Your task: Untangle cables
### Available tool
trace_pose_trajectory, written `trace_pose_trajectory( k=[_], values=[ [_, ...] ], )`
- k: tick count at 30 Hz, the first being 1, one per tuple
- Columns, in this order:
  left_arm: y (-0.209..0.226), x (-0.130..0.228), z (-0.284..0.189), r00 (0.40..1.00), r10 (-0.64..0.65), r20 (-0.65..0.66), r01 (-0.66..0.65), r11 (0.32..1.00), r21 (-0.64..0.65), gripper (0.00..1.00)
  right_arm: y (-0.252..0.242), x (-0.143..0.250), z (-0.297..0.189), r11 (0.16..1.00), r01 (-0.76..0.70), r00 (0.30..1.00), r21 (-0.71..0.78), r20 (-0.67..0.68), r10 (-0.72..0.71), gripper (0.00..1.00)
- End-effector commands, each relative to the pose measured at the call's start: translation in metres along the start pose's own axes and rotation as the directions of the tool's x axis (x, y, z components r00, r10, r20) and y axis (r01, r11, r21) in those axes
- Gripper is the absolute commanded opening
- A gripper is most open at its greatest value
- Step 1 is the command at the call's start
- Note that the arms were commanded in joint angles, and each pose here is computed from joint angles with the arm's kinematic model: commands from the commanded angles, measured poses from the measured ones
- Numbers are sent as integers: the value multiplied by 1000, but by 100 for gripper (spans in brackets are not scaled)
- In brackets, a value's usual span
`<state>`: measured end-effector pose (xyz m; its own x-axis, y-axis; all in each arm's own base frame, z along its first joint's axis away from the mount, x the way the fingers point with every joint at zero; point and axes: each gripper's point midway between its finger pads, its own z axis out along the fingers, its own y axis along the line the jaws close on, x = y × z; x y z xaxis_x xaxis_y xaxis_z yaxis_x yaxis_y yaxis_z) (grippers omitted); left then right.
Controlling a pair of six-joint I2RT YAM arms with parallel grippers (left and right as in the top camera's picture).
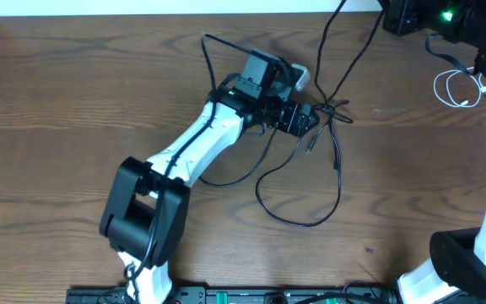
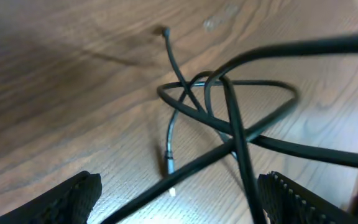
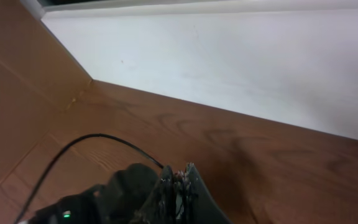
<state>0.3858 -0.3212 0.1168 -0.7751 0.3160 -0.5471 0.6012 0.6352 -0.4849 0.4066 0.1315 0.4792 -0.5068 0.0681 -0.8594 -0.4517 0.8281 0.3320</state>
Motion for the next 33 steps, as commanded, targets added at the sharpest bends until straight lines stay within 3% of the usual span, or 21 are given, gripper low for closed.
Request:
trace_pose_trajectory(
  k=[1, 3, 5, 9, 12, 17, 21, 24, 30, 33],
  values=[
    [9, 3, 8, 999, 45, -13, -45, 999, -12, 77, 6, -6, -13, 1000, 13, 1000, -4, 28, -13, 1],
    [12, 3, 9, 998, 64, -15, -65, 998, -27, 37, 6, -6, -13, 1000, 20, 999, -3, 27, -20, 1],
    [21, 1, 6, 998, 60, -9, -61, 996, -70, 7, 2, -6, -13, 1000, 18, 999, 19, 27, -18, 1],
    [38, -10, -17, 999, 44, 28, -40, 990, -136, 7, -16, -6, -15, 993, -5, 999, 118, 32, 2, 1],
    [67, -17, -49, 998, 8, 61, 9, 964, -266, 8, -36, -13, -24, 980, -35, 997, 194, 69, 22, 1],
    [122, 7, -90, 991, -128, 33, 130, 895, -426, 7, -78, -37, -73, 941, -153, 973, 301, 214, 89, 1],
    [154, 31, -115, 970, -241, 14, 218, 852, -476, 7, -126, -43, -120, 866, -274, 936, 418, 321, 142, 1],
    [180, 44, -139, 947, -320, 35, 294, 811, -505, 7, -177, -34, -160, 764, -399, 896, 506, 393, 208, 1],
    [200, 52, -158, 928, -365, 66, 343, 776, -529, 8, -211, -17, -180, 688, -464, 876, 558, 405, 263, 1],
    [218, 58, -173, 920, -381, 87, 353, 715, -603, 7, -228, -10, -193, 627, -490, 865, 605, 423, 269, 1]
  ],
)
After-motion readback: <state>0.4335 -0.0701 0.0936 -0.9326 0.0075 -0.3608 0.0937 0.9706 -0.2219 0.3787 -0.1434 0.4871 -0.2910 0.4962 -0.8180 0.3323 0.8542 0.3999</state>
